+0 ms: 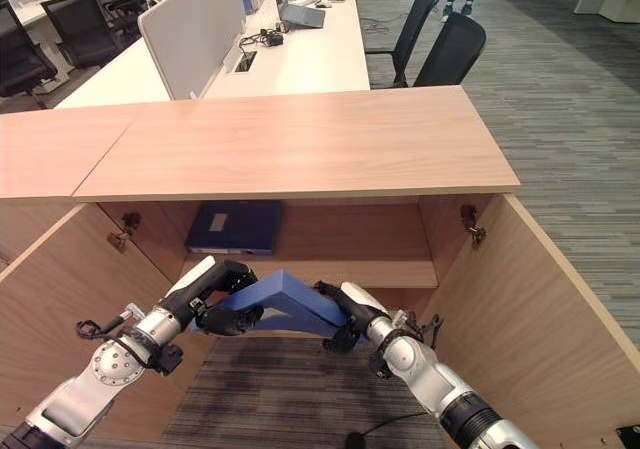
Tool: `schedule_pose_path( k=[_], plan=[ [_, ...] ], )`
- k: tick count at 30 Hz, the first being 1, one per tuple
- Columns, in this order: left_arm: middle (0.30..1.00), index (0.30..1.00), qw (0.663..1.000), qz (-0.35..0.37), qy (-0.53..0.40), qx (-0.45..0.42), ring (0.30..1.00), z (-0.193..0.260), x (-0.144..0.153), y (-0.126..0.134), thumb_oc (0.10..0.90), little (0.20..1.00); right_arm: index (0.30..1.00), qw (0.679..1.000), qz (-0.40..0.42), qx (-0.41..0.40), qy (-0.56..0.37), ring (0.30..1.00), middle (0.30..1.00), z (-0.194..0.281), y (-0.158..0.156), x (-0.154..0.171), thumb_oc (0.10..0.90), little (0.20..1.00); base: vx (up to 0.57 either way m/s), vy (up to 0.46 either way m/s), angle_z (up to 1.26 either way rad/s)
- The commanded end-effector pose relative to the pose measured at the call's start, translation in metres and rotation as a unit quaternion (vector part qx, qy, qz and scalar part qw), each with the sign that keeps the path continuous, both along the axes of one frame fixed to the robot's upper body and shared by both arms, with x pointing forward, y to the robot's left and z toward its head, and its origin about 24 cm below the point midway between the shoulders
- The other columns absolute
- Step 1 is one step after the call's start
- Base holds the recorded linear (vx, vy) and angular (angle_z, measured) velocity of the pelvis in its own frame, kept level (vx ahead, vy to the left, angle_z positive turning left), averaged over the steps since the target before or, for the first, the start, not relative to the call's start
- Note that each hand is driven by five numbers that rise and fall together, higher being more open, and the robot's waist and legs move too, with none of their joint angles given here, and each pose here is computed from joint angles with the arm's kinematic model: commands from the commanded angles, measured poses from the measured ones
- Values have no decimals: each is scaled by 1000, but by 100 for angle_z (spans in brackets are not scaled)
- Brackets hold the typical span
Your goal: Put the empty folder in the office cabinet
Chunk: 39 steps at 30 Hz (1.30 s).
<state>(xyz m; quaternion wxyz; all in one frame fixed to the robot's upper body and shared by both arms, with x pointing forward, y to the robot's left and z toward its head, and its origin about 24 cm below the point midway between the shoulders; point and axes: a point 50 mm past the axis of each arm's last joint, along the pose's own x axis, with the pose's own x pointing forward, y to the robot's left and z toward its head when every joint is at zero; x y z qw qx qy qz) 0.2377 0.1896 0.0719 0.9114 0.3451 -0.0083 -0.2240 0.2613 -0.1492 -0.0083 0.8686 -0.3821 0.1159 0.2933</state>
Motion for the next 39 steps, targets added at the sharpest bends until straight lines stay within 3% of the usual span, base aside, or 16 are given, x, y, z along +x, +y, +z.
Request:
schedule_pose_path(
  k=[1,6,8,13,20,24,25,26,27,28,30,33,34,36,39],
  plan=[
    [300,300,947,-170,-238,-131,300,106,3,-60,400,300,300,989,113,83,-39,300,300,26,66,8,400,300,0,0,0],
    [300,300,936,-185,-204,-217,300,108,-4,-63,400,300,300,992,63,108,-16,300,300,13,56,2,400,300,1,0,1],
    [300,300,933,-183,-154,-268,300,99,-4,-63,400,300,300,990,3,138,4,300,300,1,43,-5,400,300,0,0,0],
    [300,300,934,-154,-100,-306,300,81,-5,-58,400,300,300,991,-57,116,-24,300,300,-6,26,-11,400,300,7,-6,-2],
    [300,300,940,-98,-33,-324,300,51,-7,-47,400,300,300,983,-143,106,45,300,300,-38,-3,-36,400,300,-5,-35,0],
    [300,300,944,-33,36,-325,300,14,-11,-35,400,300,300,958,-236,124,102,300,300,-59,-34,-58,400,300,-31,-99,2],
    [705,705,944,-7,60,-324,705,0,-13,-30,670,705,300,950,-263,121,113,300,300,-65,-44,-63,400,300,-39,-177,0],
    [900,900,940,39,95,-325,900,-20,-19,-19,800,900,300,941,-292,112,129,300,300,-72,-56,-72,400,300,-37,-144,-5],
    [900,900,940,39,95,-325,900,-20,-19,-19,800,900,300,941,-292,112,129,300,300,-72,-56,-72,400,300,-74,-285,-3],
    [900,900,919,157,163,-324,900,-69,-31,1,800,900,300,923,-343,88,152,300,300,-84,-77,-85,400,300,-52,-190,-1],
    [900,900,912,199,179,-310,900,-85,-34,8,800,900,300,919,-357,80,149,300,300,-84,-83,-87,400,300,-48,-193,0],
    [900,900,918,297,205,-165,900,-124,-45,36,800,900,300,911,-387,45,137,300,300,-84,-98,-90,400,300,-31,-190,6],
    [900,900,902,336,236,-133,900,-143,-55,43,800,900,300,908,-394,37,138,300,300,-85,-101,-92,400,300,-76,-171,3],
    [900,900,853,402,292,-162,900,-170,-70,45,800,900,300,904,-405,30,136,300,300,-83,-106,-91,400,300,-80,-120,-18],
    [900,900,802,445,350,-188,900,-194,-93,37,800,900,300,905,-401,19,139,300,300,-83,-108,-91,400,300,-37,-42,-25]
  ],
)
